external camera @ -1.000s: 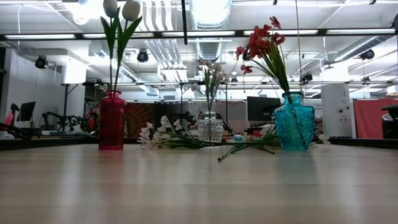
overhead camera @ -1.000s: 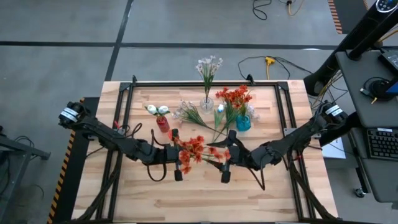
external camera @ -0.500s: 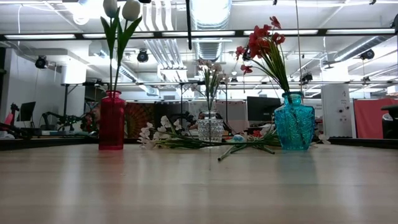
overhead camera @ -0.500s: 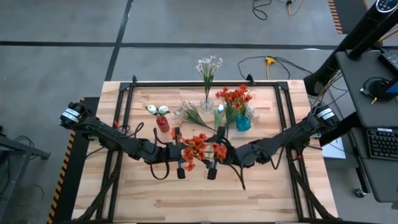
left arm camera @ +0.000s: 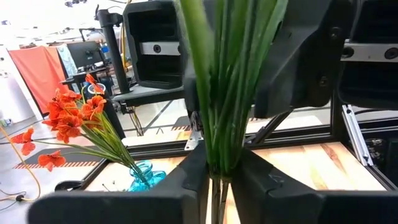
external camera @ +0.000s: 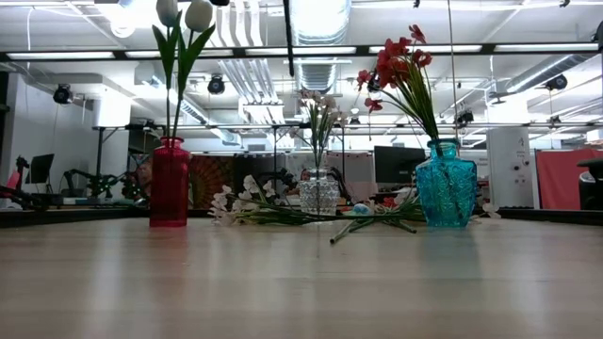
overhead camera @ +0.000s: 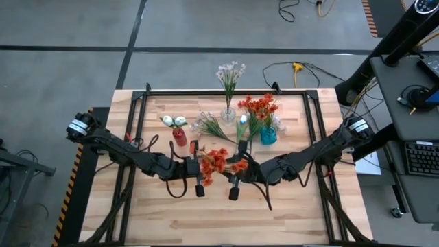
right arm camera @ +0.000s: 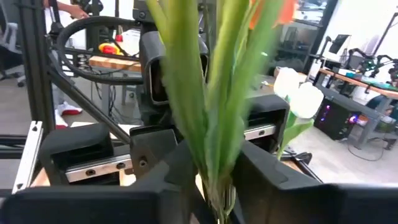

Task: Sort flowers into vase by color
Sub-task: Put the left orange flowers into the blue vase, then put the left white flowers into the transparent vase

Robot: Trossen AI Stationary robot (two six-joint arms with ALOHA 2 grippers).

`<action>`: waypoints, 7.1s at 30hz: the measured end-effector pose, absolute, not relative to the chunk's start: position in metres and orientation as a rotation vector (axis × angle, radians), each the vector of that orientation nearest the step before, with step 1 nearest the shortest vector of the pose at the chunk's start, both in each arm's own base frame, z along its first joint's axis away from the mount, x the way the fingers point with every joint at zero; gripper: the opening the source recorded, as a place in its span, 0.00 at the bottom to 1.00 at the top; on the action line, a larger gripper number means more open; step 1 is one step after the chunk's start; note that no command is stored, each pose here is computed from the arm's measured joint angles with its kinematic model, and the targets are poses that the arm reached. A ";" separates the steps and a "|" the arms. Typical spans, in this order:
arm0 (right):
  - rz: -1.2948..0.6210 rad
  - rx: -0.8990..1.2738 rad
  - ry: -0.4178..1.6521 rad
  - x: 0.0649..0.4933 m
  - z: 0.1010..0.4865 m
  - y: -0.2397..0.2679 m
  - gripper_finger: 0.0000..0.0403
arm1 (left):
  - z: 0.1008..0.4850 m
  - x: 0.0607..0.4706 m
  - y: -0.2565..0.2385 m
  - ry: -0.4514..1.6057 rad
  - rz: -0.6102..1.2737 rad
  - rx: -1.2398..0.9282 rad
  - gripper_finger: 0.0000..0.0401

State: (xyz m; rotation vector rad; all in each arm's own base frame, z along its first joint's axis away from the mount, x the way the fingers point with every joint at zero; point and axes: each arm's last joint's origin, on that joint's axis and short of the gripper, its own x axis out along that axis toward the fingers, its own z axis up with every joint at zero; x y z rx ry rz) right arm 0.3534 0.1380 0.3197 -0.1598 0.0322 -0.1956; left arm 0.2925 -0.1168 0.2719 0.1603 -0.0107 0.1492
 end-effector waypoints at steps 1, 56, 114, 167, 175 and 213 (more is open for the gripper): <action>-0.192 -0.160 0.032 0.353 0.320 0.138 0.18 | 0.272 0.292 -0.117 -0.011 0.149 0.160 0.13; -0.992 -0.015 0.014 0.192 0.319 0.053 0.09 | 0.306 0.199 -0.110 0.241 0.235 0.168 0.67; -1.055 0.106 -0.005 0.205 0.264 0.037 0.45 | 0.305 0.198 -0.107 0.255 0.303 0.203 0.67; -0.860 0.331 0.463 0.169 0.309 0.040 0.67 | 0.303 0.197 -0.107 0.261 0.312 0.148 0.67; -0.875 0.395 0.544 0.158 0.320 0.037 0.67 | 0.303 0.197 -0.107 0.261 0.312 0.146 0.67; -0.577 0.801 1.164 0.130 0.361 0.048 0.61 | 0.281 0.255 -0.155 0.567 0.162 0.185 0.67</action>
